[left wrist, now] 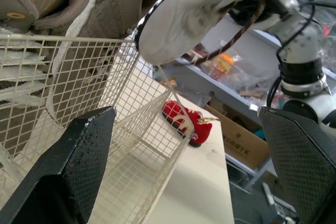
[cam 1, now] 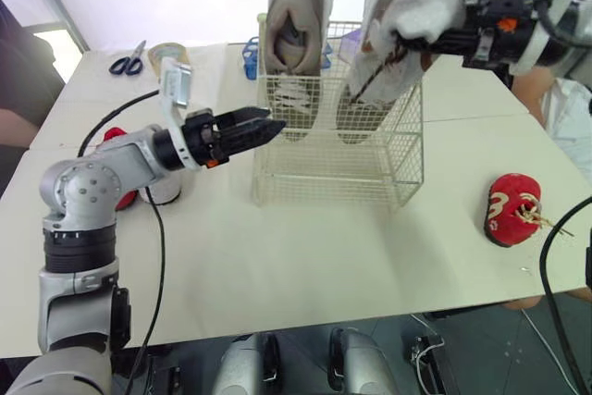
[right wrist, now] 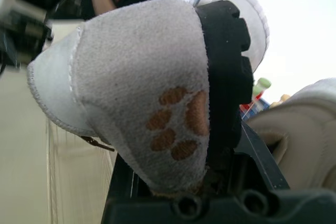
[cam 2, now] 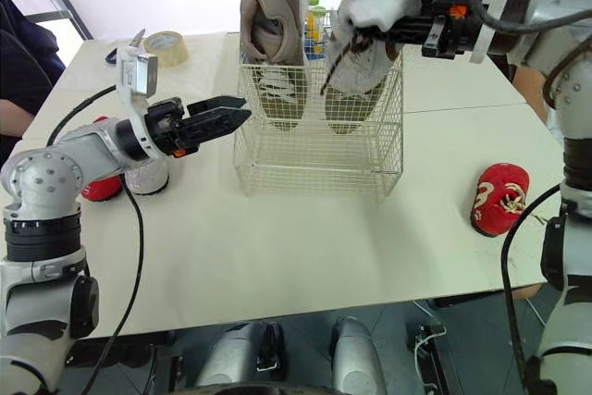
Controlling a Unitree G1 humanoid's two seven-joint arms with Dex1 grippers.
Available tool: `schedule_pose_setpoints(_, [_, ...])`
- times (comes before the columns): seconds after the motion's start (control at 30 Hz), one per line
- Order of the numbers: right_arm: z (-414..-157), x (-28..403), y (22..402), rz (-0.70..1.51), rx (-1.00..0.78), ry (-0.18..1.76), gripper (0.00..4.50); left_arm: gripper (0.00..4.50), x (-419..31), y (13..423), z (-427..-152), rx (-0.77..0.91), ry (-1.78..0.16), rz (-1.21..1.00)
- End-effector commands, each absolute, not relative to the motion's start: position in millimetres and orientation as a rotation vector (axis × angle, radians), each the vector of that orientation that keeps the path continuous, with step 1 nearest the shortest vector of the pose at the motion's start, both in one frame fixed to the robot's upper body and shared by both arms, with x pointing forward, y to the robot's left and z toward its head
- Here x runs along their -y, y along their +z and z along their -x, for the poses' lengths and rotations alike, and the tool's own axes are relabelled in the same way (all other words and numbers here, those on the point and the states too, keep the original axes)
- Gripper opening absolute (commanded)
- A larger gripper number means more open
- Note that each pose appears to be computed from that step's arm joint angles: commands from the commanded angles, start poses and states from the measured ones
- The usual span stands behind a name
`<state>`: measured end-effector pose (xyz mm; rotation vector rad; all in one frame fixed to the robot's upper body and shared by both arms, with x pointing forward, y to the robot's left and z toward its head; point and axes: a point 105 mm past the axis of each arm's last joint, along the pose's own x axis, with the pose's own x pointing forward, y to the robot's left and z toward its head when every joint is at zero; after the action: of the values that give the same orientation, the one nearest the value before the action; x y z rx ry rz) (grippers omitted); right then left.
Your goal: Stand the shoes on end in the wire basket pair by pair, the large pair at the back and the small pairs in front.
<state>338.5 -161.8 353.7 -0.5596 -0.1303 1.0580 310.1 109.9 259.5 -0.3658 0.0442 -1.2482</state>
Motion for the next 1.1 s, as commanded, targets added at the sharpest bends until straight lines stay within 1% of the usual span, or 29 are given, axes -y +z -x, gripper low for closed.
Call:
schedule_pose_setpoints(0.03, [-340.6,165.6,359.4,0.672,0.133,1.096,0.62,4.49,-107.4,267.2,-304.9,0.003,-1.263,0.33])
schedule_pose_setpoints(0.1, [-348.3,169.1,350.4,0.715,0.09,1.111,0.62,4.49,-106.9,267.5,-304.4,0.006,-1.263,0.327])
schedule_pose_setpoints(0.23, [-361.9,174.2,340.2,0.73,0.029,1.138,0.62,4.49,-104.9,265.5,-303.5,0.001,-1.26,0.311])
schedule_pose_setpoints(0.4, [-375.7,177.4,328.9,0.706,-0.032,1.149,0.62,4.49,-103.8,257.1,-300.7,-0.026,-1.248,0.262])
schedule_pose_setpoints(0.53, [-382.0,176.4,317.7,0.682,-0.071,1.163,0.62,4.49,-102.5,249.4,-299.6,-0.044,-1.23,0.209])
schedule_pose_setpoints(0.6, [-383.5,176.3,312.8,0.677,-0.088,1.167,1.66,4.5,-101.8,247.6,-299.0,-0.045,-1.226,0.193])
schedule_pose_setpoints(0.67, [-384.0,177.2,309.1,0.681,-0.101,1.167,2.52,4.5,-101.6,246.4,-299.1,-0.041,-1.217,0.172])
schedule_pose_setpoints(0.73, [-383.4,177.7,307.9,0.679,-0.102,1.167,3.61,4.5,-100.9,245.5,-300.2,-0.034,-1.205,0.152])
schedule_pose_setpoints(0.8, [-382.4,178.5,308.9,0.688,-0.092,1.16,4.45,4.5,-99.9,243.7,-301.1,-0.031,-1.196,0.128])
schedule_pose_setpoints(0.9, [-378.4,180.8,314.3,0.717,-0.066,1.142,4.45,4.5,-97.0,244.6,-302.0,-0.012,-1.192,0.12])
schedule_pose_setpoints(1.0, [-369.5,184.6,327.5,0.73,-0.015,1.112,4.45,4.5,-95.6,248.7,-303.7,0.023,-1.178,0.117])
schedule_pose_setpoints(1.1, [-351.5,191.7,342.9,0.741,0.04,1.074,4.45,4.5,-96.7,251.3,-304.6,0.039,-1.165,0.105])
